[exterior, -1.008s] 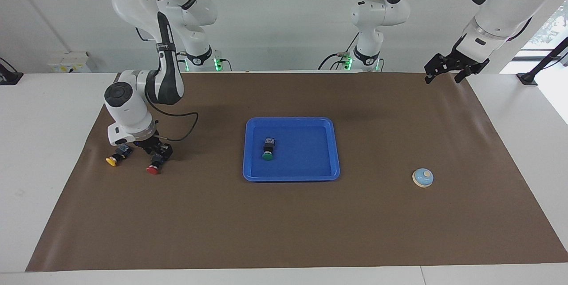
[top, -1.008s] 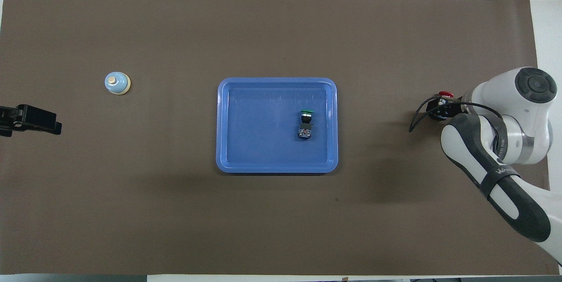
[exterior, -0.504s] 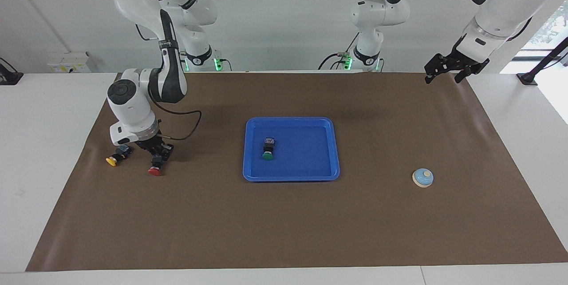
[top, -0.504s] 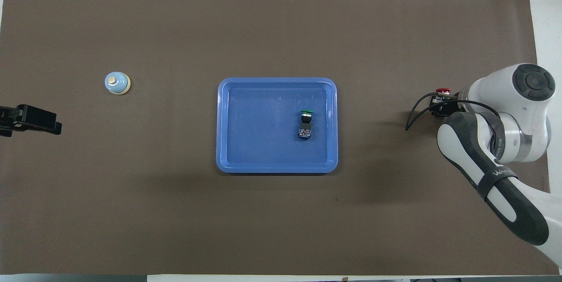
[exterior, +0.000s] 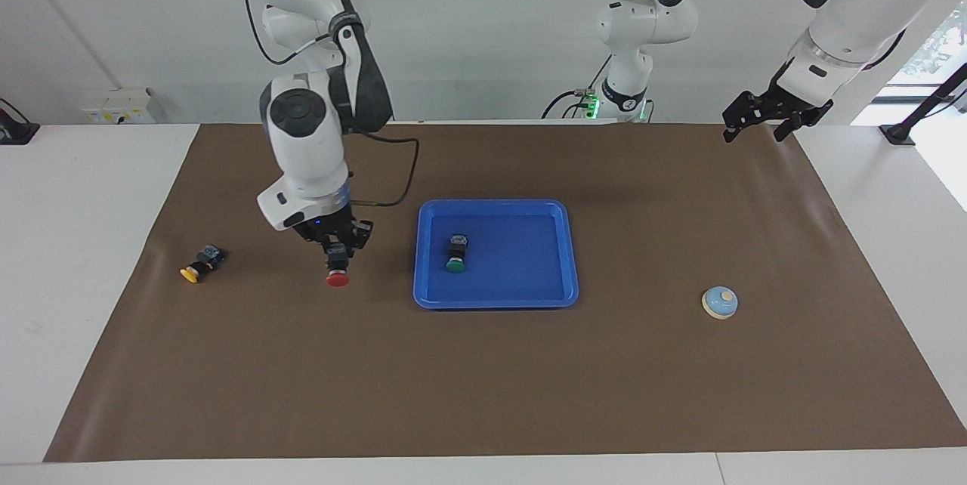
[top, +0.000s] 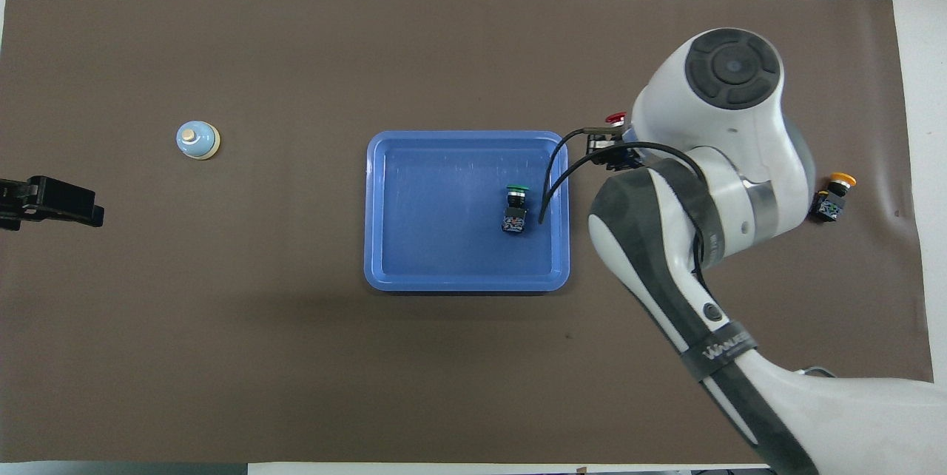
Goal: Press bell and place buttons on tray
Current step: 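Carry the red-capped button into the tray and release it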
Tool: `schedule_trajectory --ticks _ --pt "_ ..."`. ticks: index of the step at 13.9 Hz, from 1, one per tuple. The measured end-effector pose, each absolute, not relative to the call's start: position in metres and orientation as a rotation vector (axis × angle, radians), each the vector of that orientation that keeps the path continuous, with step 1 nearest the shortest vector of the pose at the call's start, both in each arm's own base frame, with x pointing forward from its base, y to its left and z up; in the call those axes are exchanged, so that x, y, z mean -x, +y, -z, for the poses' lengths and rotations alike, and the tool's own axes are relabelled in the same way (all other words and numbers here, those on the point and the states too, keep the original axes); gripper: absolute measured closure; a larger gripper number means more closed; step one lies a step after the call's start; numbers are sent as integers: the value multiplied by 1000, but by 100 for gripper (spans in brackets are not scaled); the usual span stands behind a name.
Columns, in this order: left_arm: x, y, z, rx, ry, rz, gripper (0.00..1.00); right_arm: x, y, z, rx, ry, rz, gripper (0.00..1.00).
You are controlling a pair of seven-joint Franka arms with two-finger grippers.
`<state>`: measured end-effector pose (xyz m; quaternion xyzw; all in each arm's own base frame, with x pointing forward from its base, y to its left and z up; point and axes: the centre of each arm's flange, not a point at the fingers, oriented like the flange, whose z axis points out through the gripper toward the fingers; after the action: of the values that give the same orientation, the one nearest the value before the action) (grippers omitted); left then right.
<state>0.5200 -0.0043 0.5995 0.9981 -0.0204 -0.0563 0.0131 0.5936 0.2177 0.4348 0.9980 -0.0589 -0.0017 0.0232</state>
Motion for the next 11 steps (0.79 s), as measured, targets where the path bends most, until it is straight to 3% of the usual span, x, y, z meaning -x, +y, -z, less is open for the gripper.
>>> schedule_trajectory --ticks 3,6,11 --pt "-520 -4 -600 -3110 -63 176 0 -582 312 -429 -3117 -274 33 58" --pt "-520 -4 -600 -3110 -63 176 0 -565 395 -384 -3103 -281 59 58" --pt "-520 -4 -600 -3110 -63 176 0 -554 424 -323 -3118 -253 36 58"
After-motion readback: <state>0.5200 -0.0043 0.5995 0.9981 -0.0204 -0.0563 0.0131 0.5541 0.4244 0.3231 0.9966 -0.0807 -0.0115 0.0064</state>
